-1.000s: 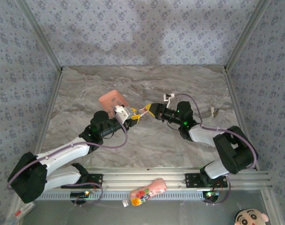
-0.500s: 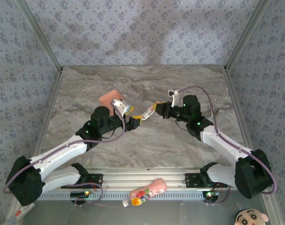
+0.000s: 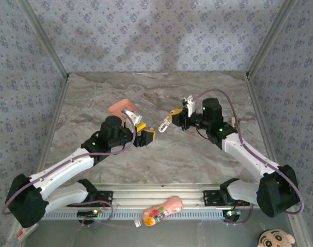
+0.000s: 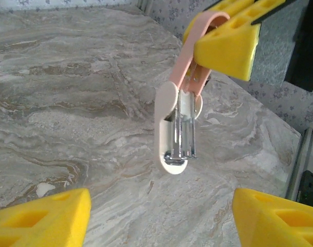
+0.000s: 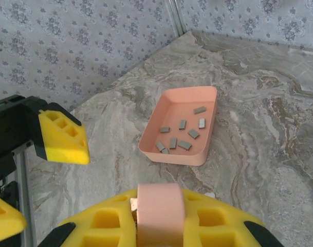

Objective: Load the staples into the stapler

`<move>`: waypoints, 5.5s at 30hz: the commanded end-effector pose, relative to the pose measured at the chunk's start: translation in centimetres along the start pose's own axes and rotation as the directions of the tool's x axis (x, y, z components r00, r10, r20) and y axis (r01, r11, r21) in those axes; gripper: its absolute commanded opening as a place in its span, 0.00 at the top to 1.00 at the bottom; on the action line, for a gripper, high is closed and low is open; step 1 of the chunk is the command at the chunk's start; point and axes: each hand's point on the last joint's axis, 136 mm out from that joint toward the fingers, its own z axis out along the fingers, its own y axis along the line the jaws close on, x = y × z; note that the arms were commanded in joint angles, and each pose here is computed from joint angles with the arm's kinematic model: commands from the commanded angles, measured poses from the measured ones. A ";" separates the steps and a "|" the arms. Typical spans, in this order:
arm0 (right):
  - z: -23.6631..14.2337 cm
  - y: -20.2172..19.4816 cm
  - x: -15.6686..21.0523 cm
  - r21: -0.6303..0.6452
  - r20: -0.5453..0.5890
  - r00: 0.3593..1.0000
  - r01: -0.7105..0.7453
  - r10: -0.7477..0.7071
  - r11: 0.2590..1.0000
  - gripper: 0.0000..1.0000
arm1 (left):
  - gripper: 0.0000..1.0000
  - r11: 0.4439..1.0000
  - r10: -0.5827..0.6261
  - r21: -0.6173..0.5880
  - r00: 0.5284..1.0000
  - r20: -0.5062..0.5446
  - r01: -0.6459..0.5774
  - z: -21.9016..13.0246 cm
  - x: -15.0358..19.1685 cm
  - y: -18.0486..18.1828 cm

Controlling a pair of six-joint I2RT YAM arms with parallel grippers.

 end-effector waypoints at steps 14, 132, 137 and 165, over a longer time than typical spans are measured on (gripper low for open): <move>0.7 0.4 0.4 -0.014 -0.109 0.991 -0.083 0.081 0.996 0.84 | 0.31 0.990 -0.102 0.085 0.985 -0.137 0.114 2.8 0.4 -1.3; -2.2 -9.4 6.8 0.457 0.054 0.792 -0.561 0.608 0.691 0.31 | 0.72 0.799 -0.384 -0.577 0.882 -0.274 0.169 14.3 4.2 10.5; -2.0 -9.4 7.5 0.448 0.045 0.785 -0.569 0.618 0.690 0.31 | 0.70 0.744 -0.419 -0.652 0.863 -0.281 0.148 15.4 5.8 11.8; -2.7 -9.9 8.8 0.433 0.047 0.764 -0.596 0.644 0.676 0.31 | 0.66 0.619 -0.513 -0.760 0.834 -0.200 0.199 16.9 9.1 13.3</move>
